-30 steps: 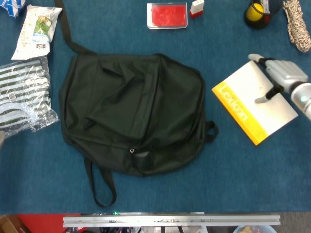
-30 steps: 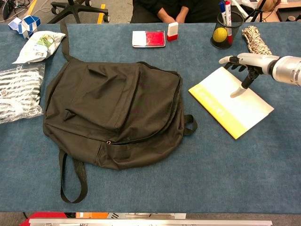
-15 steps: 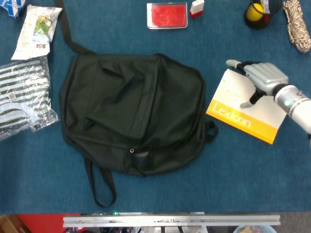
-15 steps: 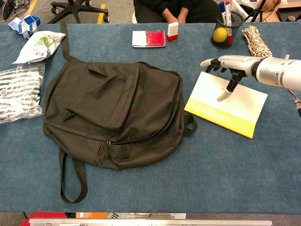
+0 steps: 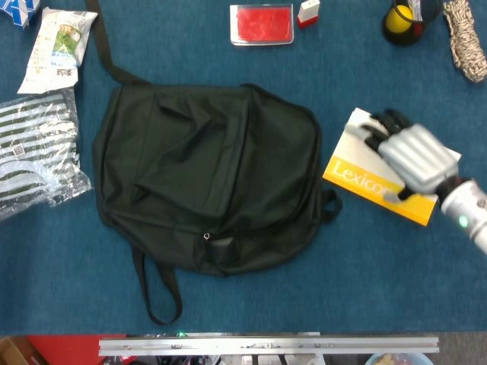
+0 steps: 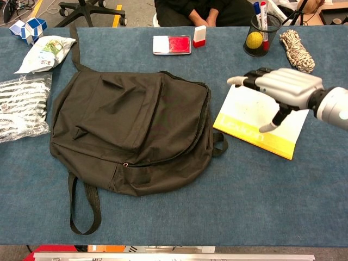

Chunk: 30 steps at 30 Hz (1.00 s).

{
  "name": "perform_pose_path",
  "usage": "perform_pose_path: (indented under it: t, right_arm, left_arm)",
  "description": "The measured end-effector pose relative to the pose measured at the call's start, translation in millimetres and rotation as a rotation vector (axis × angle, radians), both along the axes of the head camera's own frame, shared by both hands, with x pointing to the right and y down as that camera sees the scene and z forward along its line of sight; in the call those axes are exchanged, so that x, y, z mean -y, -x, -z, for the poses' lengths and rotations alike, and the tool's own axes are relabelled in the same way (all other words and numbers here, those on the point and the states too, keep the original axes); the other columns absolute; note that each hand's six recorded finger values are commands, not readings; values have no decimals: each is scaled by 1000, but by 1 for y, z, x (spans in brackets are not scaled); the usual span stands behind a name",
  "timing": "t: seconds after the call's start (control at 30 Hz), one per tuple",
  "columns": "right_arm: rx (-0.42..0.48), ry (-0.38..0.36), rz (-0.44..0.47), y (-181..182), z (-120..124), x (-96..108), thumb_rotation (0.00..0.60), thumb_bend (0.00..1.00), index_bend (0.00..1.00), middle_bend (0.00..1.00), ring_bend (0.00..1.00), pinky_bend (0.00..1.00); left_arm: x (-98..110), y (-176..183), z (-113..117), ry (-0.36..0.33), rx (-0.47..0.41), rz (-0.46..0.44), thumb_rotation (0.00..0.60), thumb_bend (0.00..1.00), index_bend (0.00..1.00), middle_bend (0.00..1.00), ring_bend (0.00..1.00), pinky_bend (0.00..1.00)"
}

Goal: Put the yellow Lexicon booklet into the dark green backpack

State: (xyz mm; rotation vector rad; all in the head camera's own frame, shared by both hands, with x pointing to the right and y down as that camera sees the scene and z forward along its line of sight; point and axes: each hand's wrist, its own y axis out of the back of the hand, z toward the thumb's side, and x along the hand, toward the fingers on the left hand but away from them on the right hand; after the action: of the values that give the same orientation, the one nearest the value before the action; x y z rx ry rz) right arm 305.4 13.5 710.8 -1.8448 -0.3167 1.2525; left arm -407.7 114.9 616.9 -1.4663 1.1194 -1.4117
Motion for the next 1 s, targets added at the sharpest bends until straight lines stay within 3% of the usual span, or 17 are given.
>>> perform_pose_path:
  t: [0.13, 0.43, 0.57, 1.0]
  right_arm:
    - [-36, 27, 28, -7, -7, -24, 600, 0, 0, 143, 38, 29]
    - [-97, -36, 33, -19, -19, -55, 600, 0, 0, 128, 38, 29]
    - [-130, -78, 26, -25, -26, -62, 600, 0, 0, 127, 37, 29]
    - [-206, -89, -4, -42, -47, -58, 600, 0, 0, 128, 37, 29]
  left_arm:
    - [-2, 3, 0, 3, -8, 7, 600, 241, 110, 87, 113, 70]
    - [-6, 9, -3, 15, -17, 17, 600, 241, 110, 87, 113, 70]
    - [-6, 9, -4, 17, -20, 11, 600, 241, 110, 87, 113, 70]
    - [-5, 8, -7, 28, -24, 5, 600, 241, 110, 87, 113, 70]
